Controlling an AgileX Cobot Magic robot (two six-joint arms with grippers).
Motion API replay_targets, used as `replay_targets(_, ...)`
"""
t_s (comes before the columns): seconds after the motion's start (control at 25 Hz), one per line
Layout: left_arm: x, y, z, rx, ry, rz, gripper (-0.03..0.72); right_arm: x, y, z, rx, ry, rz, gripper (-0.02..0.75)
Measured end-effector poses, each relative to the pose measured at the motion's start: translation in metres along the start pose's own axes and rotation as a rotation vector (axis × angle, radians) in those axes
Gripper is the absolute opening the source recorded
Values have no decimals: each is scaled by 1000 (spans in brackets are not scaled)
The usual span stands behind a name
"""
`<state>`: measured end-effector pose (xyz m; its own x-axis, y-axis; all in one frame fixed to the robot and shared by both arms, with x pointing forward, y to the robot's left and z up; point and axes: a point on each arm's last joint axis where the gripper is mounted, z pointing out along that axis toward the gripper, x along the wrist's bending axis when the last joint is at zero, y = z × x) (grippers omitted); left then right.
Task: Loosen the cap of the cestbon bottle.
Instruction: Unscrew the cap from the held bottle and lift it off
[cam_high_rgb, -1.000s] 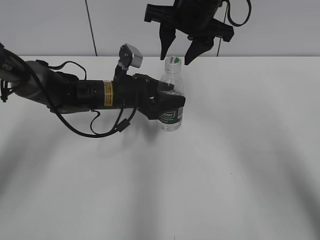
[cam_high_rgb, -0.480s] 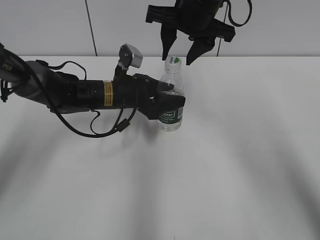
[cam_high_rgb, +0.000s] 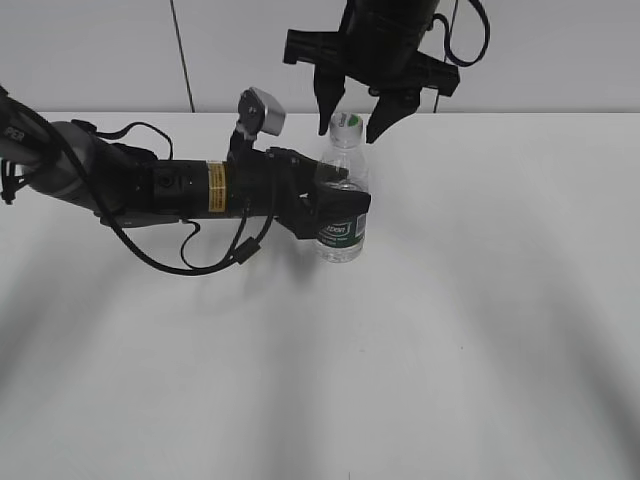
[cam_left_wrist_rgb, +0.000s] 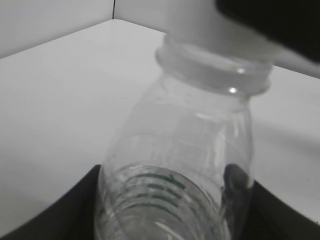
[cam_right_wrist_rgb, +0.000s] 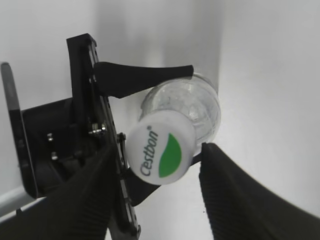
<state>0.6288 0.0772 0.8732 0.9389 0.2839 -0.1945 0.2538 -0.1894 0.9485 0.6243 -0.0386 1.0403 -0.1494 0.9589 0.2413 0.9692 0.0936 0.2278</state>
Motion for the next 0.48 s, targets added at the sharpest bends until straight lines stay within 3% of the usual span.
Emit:
replay_targets(0.28, 0, 0, 0, 0, 0, 0, 420, -1, 0, 0, -3, -6, -2, 307)
replay_targets(0.48, 0, 0, 0, 0, 0, 0, 420, -1, 0, 0, -4, -8, -22, 307)
